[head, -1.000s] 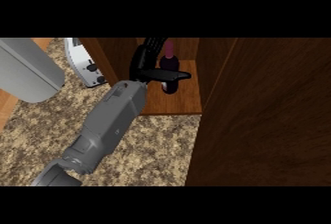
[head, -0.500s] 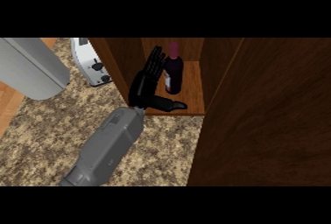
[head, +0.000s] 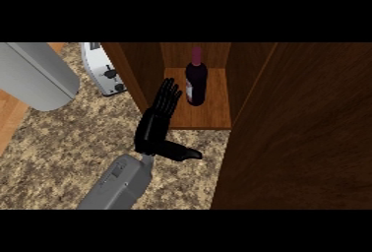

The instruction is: Pick up the wine, place it into the cabinet and close the cabinet

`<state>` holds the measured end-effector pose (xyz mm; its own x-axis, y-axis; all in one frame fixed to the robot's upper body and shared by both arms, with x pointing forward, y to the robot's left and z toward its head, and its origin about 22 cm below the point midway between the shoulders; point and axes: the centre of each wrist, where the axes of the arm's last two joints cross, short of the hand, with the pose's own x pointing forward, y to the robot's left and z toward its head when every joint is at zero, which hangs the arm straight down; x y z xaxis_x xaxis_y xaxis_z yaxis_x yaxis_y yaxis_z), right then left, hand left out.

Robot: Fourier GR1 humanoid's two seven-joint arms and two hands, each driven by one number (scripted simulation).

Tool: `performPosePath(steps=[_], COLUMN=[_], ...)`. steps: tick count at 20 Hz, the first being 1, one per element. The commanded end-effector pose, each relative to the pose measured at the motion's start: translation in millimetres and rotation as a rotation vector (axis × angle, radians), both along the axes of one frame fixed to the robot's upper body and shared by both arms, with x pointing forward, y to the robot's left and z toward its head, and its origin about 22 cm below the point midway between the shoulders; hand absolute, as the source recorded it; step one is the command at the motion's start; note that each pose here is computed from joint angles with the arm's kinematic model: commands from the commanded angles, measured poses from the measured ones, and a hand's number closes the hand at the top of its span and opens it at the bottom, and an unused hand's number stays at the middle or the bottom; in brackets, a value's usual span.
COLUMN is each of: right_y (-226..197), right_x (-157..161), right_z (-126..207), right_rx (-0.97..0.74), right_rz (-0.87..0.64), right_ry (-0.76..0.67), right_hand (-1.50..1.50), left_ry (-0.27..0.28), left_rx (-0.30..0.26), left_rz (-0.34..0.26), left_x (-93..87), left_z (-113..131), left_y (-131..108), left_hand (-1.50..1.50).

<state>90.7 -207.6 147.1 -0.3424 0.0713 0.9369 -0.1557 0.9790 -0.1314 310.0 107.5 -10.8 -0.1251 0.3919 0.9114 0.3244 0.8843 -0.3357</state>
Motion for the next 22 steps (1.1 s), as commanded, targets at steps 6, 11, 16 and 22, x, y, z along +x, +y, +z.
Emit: performPosePath(steps=[6,11,16,22], right_y=[-1,-5,4,8], right_x=[-24,-31,-31,-42], right_z=[41,49,39,47], right_rx=[0.025,-0.003,0.004,-0.064], right_rz=[0.1,0.185,0.364,0.553], right_ry=[-0.007,-0.014,0.059,0.072], right_hand=[-1.5,-1.5,-1.5,1.5], left_ry=[0.016,0.012,-0.044,-0.065], left_rx=[-0.081,-0.068,-0.045,-0.02], left_rz=[0.02,0.053,0.078,0.137], left_x=[-53.9,-80.9,-68.0,-74.7], left_z=[-5,-12,3,9], left_y=[50,72,111,157], left_hand=[-1.5,-1.5,-1.5,-1.5])
